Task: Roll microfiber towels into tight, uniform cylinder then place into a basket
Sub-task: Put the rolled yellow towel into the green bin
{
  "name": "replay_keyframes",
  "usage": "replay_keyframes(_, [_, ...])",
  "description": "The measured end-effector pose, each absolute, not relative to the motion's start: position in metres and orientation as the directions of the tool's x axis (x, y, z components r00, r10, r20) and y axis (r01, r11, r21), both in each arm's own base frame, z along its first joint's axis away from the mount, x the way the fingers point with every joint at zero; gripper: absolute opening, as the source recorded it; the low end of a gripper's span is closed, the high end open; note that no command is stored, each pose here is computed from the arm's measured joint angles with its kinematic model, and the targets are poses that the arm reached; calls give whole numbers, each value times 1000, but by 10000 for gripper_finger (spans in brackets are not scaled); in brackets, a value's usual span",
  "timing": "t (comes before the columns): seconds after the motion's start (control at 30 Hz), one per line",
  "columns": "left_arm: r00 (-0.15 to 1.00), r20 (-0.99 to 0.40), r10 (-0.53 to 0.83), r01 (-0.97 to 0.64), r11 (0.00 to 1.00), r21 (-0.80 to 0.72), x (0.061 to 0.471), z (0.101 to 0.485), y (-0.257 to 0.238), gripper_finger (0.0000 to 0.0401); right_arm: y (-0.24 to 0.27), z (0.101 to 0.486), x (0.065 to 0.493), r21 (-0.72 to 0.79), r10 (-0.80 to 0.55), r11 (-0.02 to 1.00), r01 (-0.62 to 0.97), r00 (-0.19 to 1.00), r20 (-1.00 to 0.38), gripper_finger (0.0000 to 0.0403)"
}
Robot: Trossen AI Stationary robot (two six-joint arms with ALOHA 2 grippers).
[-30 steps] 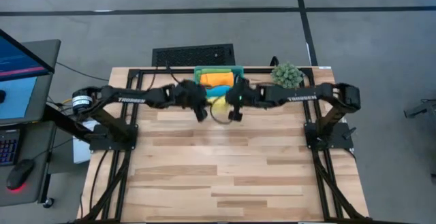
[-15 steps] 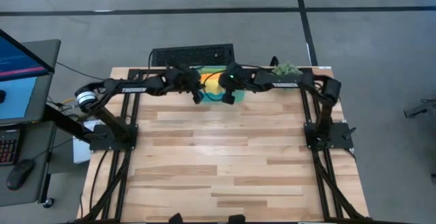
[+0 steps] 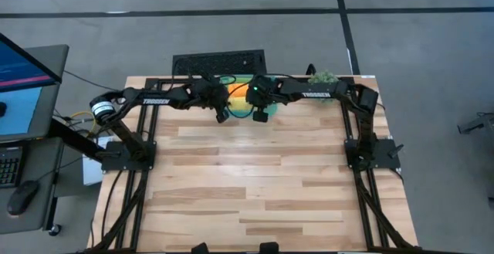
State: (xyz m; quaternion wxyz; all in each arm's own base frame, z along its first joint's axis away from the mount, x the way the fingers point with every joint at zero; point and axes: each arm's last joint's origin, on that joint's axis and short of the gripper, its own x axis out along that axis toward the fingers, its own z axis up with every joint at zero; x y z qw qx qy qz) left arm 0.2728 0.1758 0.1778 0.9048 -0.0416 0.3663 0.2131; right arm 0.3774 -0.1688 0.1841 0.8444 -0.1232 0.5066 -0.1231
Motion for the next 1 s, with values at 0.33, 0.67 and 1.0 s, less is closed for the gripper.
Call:
replay_keyframes(0.33, [633,-721,282,-355,933,53,272,174,169,22,-158,182,379,-326,-314,944,51,439,-842,39])
replay_keyframes(0.67, [629,-732,261,-318,946,63,271,172,168,77,-148,179,379,-331,-310,943,20,407,-859,134])
replay_keyframes(1.0, [635,-727,261,-315,947,65,271,172,168,145,-148,188,378,-319,-299,948,12,385,-873,214])
